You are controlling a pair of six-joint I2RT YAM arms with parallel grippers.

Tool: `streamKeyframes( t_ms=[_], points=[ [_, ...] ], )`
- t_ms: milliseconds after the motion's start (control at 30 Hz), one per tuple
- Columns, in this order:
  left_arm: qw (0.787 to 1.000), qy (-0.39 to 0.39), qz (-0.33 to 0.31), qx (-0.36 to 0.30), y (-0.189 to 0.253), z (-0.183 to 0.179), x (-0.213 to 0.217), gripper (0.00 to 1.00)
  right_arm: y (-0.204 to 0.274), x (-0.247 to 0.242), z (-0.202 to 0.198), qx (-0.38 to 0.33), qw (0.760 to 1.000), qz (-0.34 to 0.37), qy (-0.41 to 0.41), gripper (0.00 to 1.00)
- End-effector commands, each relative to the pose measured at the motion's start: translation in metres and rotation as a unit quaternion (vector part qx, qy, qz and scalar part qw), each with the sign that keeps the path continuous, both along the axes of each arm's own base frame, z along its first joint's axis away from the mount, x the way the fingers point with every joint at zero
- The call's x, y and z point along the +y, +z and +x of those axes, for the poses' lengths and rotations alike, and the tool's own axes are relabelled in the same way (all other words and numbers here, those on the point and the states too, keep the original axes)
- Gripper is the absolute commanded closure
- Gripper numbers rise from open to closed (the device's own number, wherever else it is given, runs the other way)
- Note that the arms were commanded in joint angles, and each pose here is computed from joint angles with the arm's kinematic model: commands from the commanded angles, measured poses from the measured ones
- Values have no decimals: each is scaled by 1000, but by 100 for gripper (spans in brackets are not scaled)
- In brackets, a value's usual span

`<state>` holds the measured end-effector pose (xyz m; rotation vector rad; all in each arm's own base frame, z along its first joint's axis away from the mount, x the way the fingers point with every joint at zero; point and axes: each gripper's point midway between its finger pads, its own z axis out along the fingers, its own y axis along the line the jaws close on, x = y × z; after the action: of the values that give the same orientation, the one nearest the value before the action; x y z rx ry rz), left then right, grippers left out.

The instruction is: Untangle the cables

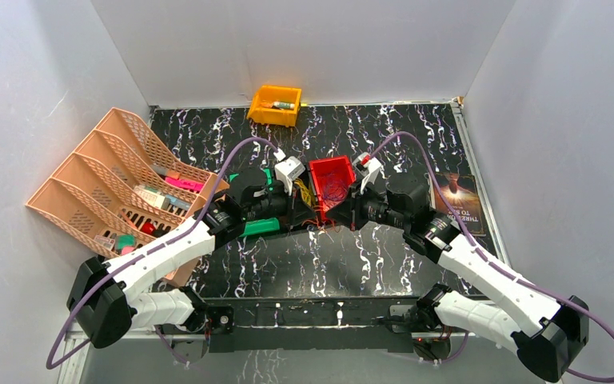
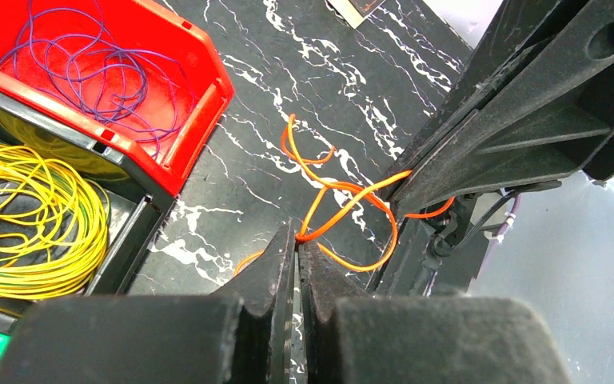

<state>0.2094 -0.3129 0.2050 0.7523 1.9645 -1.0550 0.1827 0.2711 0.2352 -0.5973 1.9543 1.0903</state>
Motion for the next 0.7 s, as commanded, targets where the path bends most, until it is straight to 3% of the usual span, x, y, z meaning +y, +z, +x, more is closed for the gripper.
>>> streamKeyframes(
  t_ms=[0,33,67,200,367,667],
  points=[
    [999,-3,-24,-24,27,-2,-1,98,16,1,4,-27,999,19,-3,100],
    [999,-5,-25,-24,28,-2,-1,94,16,2,4,-26,999,19,-1,100],
    [999,-8,-26,-24,28,-3,-2,83,17,2,4,-26,999,19,1,100],
    [999,-13,-28,-27,29,-3,-3,67,19,4,3,-26,999,22,6,100],
    [999,-17,-30,-28,29,-2,-5,60,22,4,1,-26,999,26,7,100],
    [998,-19,-39,-39,34,0,-8,62,17,11,-5,-9,999,29,33,100]
  ],
)
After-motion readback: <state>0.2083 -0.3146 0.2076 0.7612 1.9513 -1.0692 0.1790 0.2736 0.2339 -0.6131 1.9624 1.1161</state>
